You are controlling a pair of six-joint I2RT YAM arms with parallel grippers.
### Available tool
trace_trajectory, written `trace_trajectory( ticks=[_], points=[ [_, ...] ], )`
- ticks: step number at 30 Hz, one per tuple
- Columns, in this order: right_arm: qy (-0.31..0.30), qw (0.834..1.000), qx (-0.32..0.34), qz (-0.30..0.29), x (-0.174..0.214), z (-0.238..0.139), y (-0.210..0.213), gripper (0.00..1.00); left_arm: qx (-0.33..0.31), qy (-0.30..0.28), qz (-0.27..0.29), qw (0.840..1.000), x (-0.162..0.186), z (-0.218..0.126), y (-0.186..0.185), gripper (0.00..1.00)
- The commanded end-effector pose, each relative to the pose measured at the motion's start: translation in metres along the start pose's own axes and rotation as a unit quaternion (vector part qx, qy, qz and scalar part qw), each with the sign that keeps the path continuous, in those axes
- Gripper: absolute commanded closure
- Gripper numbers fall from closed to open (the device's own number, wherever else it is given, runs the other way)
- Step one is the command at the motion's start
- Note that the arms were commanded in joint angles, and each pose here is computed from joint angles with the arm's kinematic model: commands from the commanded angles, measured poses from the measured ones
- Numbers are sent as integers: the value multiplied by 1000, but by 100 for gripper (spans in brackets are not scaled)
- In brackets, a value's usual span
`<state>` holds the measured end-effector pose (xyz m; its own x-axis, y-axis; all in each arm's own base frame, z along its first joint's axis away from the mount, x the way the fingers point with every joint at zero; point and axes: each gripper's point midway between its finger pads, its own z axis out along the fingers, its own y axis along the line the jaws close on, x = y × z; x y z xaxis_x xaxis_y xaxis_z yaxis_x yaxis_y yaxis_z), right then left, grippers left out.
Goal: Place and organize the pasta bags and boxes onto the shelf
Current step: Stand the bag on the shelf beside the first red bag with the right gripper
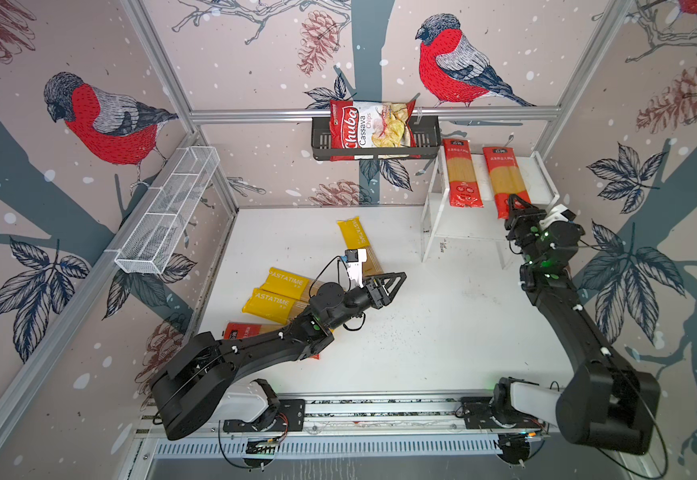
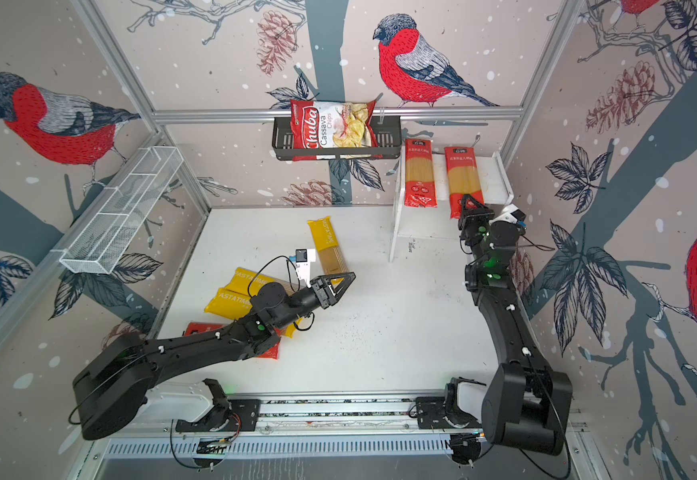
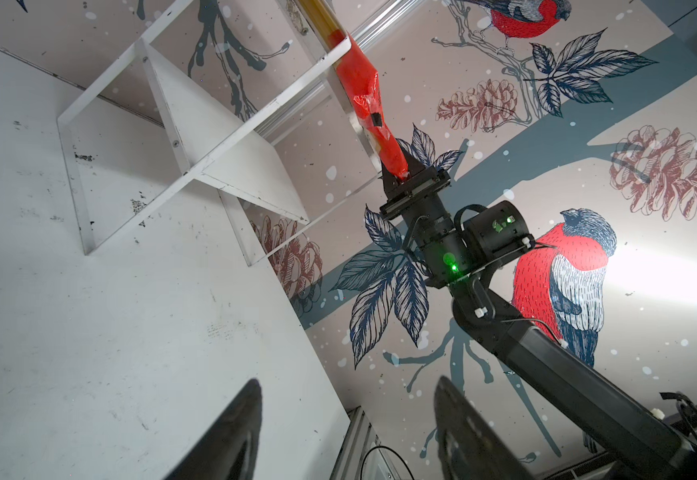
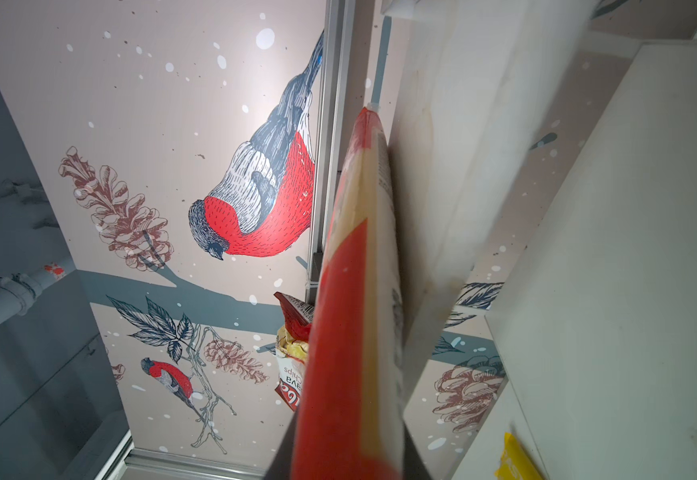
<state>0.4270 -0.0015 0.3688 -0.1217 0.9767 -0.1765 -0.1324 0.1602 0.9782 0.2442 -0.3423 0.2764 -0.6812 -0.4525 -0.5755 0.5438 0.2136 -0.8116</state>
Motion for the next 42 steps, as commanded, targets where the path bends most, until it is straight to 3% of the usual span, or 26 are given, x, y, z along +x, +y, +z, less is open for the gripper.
trace_trajectory(
  ticks=[1,5,10,15,20,24,29,38,42],
  points=[
    [23,998,-56,1,6,12,33,96,25,-16,-1,1000,-7,1,-13,35],
    [41,998,-56,0,14,23,34,85,23,-16,0,1000,-8,0,-13,35],
    [71,997,-43,10,25,20,20,62,16,-20,2,1000,-8,-3,-10,35],
    [59,998,-22,7,21,1,1,56,12,-16,-1,1000,-5,-3,-7,35],
    [45,999,-20,1,15,-19,1,57,17,-11,-5,1000,-3,1,-6,35],
    [39,999,-24,-7,11,-20,6,74,19,-8,-7,1000,0,3,-7,35],
    [51,998,-33,-6,11,-10,13,84,20,-8,-8,1000,1,3,-8,35],
    [58,998,-33,-4,12,-3,12,87,14,-12,-4,1000,0,0,-8,35],
    [65,998,-25,-1,15,-4,5,84,15,-9,-6,1000,1,1,-6,35]
  ],
)
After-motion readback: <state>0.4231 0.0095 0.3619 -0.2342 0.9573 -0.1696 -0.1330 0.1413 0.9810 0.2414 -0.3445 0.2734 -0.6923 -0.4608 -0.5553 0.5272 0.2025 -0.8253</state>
